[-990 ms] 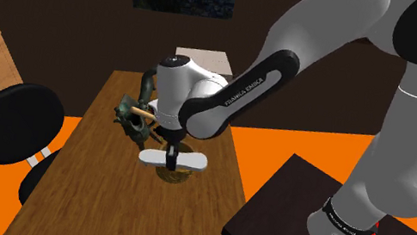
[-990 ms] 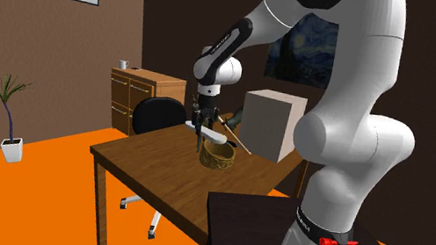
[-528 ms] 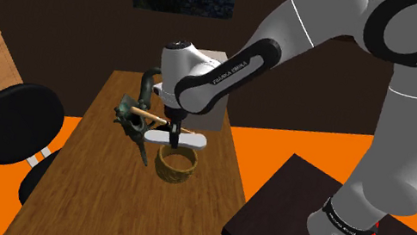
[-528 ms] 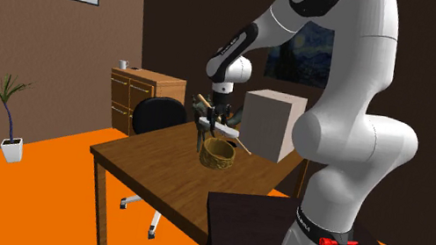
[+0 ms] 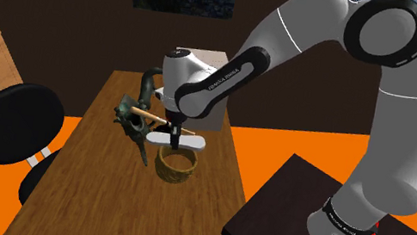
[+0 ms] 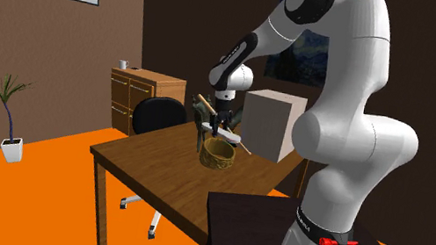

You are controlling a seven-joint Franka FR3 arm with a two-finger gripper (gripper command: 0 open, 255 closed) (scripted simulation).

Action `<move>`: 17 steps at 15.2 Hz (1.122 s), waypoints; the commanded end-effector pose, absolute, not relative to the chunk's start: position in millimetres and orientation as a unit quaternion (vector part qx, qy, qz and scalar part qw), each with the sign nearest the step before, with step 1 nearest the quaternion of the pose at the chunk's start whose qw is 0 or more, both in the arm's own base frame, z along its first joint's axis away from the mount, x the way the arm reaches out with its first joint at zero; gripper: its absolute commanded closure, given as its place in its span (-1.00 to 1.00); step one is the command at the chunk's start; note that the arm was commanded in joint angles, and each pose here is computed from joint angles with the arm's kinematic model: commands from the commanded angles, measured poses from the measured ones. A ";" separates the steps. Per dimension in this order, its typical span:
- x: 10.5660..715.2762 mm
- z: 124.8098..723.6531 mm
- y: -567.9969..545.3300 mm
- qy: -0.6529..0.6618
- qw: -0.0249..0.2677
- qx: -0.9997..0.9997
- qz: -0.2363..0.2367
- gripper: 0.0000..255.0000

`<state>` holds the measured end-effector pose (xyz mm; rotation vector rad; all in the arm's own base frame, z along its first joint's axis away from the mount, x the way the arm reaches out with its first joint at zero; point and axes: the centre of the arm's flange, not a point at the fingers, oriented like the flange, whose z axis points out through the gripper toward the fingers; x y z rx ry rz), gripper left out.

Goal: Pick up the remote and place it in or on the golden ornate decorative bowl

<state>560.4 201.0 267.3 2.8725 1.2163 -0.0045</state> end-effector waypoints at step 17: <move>560.5 223.7 201.5 0.390 0.011 0.921 -0.001 -1.00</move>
